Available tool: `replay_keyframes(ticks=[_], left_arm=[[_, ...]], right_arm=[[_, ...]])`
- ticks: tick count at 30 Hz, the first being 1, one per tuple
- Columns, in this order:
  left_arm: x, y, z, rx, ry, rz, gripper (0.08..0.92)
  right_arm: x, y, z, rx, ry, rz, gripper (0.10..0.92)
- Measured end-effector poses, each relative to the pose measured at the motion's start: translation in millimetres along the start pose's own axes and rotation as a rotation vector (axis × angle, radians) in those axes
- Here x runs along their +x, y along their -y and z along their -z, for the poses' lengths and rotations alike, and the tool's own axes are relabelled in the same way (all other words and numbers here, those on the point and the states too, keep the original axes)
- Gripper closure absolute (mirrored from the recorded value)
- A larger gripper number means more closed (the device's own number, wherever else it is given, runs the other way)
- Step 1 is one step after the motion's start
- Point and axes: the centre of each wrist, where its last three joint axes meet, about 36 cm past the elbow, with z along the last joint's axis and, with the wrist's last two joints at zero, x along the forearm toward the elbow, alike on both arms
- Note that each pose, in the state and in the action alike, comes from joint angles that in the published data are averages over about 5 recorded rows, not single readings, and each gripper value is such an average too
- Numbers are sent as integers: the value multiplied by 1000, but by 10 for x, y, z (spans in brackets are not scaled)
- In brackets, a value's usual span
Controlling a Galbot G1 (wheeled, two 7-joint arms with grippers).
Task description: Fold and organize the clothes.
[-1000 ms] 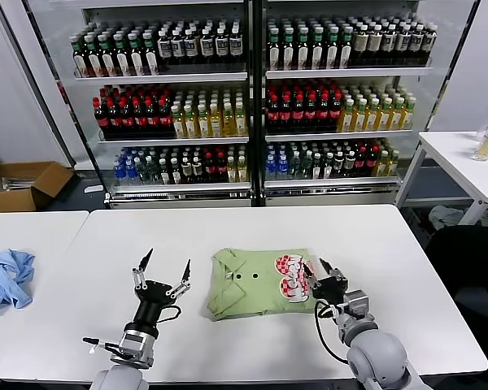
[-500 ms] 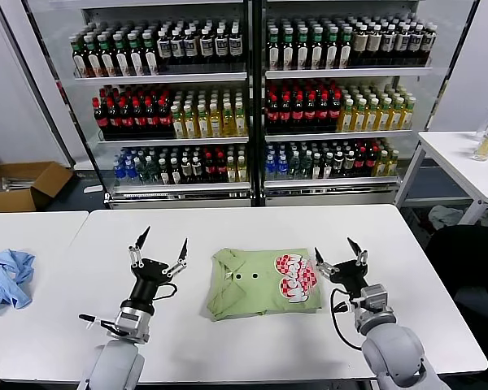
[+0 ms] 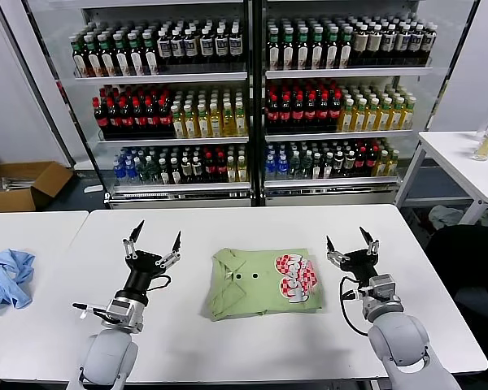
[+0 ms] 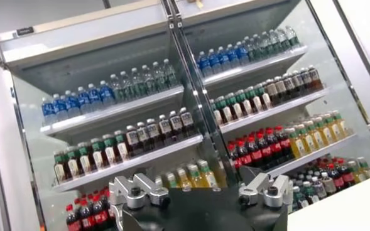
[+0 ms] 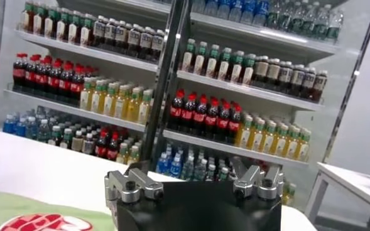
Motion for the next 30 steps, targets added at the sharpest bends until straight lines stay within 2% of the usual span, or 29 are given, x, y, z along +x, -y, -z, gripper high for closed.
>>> replay_keyframes(ticks=[11,30], left_arm=[[-12,5,-23,24,-6,-16,177],[43,-11,-26,40,-7,-7,177]], right_arm=[[-15,80,-32,21,7,-16,200],[-21,164,-37,55,18,-23,200]])
